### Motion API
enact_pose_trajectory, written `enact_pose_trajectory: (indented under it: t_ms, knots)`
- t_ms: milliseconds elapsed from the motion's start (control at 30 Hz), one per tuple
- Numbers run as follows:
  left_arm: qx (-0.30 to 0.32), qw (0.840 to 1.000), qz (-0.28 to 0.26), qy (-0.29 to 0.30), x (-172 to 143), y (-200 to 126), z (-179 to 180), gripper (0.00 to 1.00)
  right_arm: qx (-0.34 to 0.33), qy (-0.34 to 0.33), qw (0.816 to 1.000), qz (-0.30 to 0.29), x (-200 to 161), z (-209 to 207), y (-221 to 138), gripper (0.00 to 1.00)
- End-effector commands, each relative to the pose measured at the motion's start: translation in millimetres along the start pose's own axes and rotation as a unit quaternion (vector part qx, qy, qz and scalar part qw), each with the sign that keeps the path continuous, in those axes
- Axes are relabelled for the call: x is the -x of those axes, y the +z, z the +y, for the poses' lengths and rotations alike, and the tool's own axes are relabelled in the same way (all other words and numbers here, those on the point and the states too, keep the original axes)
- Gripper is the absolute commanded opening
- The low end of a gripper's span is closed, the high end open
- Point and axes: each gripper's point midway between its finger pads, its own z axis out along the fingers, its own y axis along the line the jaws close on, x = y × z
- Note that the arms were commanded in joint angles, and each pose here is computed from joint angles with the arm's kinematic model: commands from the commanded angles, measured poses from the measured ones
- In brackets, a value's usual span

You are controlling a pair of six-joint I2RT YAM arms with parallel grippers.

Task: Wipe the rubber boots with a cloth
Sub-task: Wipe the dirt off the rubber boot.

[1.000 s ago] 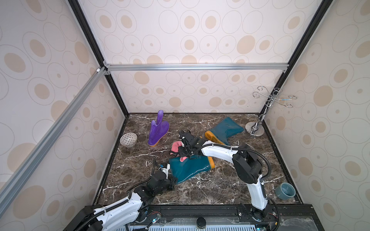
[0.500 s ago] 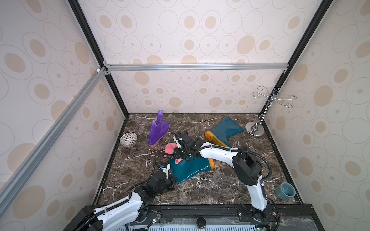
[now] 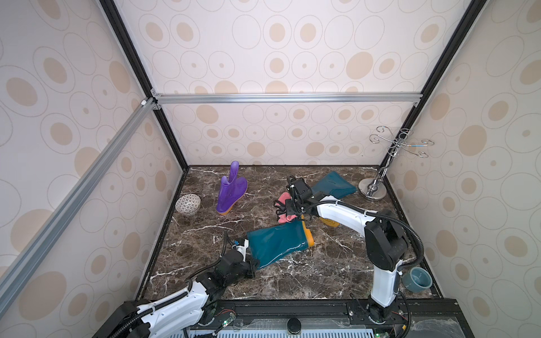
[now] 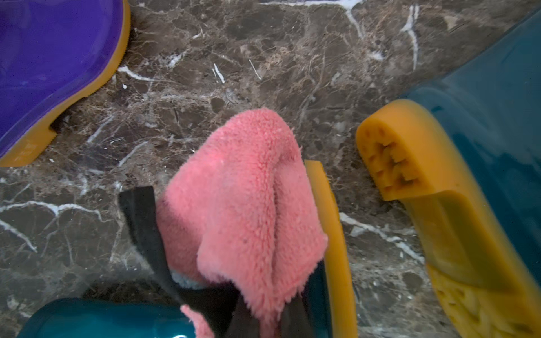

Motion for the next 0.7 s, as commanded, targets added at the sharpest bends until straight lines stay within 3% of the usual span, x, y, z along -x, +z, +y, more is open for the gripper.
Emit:
enact_pose_trajectory:
  t_ms: [0, 267, 467, 567, 667]
  knots:
    - [0.02, 1.0, 0.003, 0.004, -1, 0, 8, 0.0, -0.031, -0.025, 0.999, 0.025, -5, -13, 8, 0.0]
    - [0.021, 1.0, 0.004, 0.002, -2, 2, 10, 0.0, 0.088, -0.066, 0.993, 0.047, -48, 69, 4, 0.0]
    - [0.019, 1.0, 0.007, 0.005, 0, 5, 6, 0.0, 0.24, -0.076, 0.965, 0.074, -69, 164, -22, 0.0]
    - [0.019, 1.0, 0.008, 0.005, 0, 5, 6, 0.0, 0.264, -0.108, 0.956, 0.076, -78, 200, -31, 0.0]
    - [0.019, 1.0, 0.008, 0.006, 0, 5, 6, 0.0, 0.263, -0.111, 0.956, 0.074, -80, 212, -30, 0.0]
